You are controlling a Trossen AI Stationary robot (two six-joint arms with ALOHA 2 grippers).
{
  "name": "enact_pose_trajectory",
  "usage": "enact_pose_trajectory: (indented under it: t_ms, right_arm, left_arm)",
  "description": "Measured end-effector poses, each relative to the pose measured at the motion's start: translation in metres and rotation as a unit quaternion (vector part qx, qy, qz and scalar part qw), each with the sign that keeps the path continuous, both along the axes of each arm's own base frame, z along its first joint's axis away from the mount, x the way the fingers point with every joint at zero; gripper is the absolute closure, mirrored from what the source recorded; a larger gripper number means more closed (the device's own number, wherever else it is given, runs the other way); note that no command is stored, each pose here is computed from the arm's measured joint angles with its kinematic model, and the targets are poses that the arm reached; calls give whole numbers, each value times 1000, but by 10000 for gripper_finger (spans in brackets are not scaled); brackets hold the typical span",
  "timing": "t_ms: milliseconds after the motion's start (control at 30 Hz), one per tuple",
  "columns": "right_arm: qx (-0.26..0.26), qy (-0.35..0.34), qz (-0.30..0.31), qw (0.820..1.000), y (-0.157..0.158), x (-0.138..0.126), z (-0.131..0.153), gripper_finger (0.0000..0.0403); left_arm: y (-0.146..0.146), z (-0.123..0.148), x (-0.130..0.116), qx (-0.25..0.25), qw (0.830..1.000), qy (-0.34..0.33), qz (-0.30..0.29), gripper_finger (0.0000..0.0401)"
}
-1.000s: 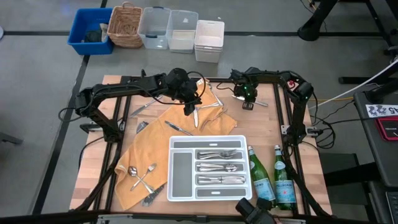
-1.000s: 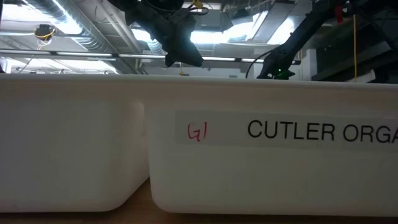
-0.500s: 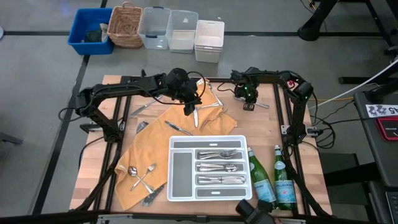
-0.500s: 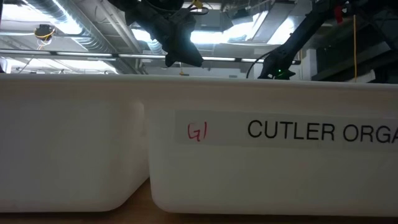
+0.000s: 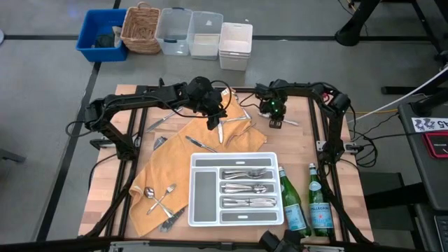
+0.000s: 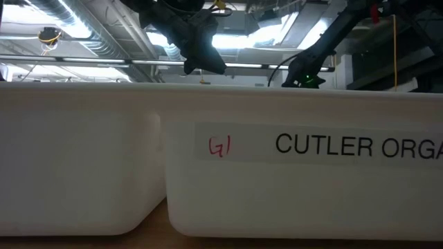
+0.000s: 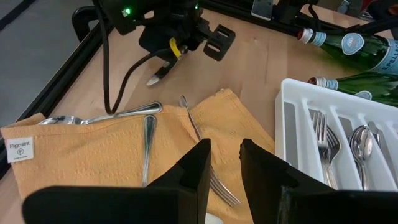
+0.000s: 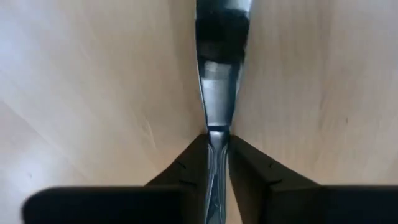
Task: Sort silverware
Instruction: Put the silver table knife into the white silverware tray
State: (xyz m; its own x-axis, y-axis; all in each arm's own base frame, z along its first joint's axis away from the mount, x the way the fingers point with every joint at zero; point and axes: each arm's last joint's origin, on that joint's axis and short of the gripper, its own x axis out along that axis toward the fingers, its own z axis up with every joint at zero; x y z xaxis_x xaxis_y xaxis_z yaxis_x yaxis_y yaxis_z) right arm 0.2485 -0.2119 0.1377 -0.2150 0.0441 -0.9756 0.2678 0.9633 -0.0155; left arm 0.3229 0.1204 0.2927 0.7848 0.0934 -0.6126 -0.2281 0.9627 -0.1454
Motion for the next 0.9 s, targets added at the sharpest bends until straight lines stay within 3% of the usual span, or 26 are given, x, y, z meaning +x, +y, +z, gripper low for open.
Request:
enact_pose_trajectory:
  t_ms: [200, 367, 700, 900]
  right_arm:
    - [-4, -4, -25, 1000, 1, 1, 0, 292]
    - [-3, -8, -38, 999, 3, 3, 0, 282]
    - [14, -26, -50, 998, 5, 6, 0, 282]
    - [19, -29, -50, 998, 5, 6, 0, 320]
  left_arm:
    - [0, 0, 0, -1, 1000, 0, 1, 327]
    - [0, 0, 0, -1, 1000, 0, 1, 327]
    - [0, 0, 0, 0, 1000, 0, 0, 327]
    - [0, 0, 0, 0, 1000, 0, 0, 327]
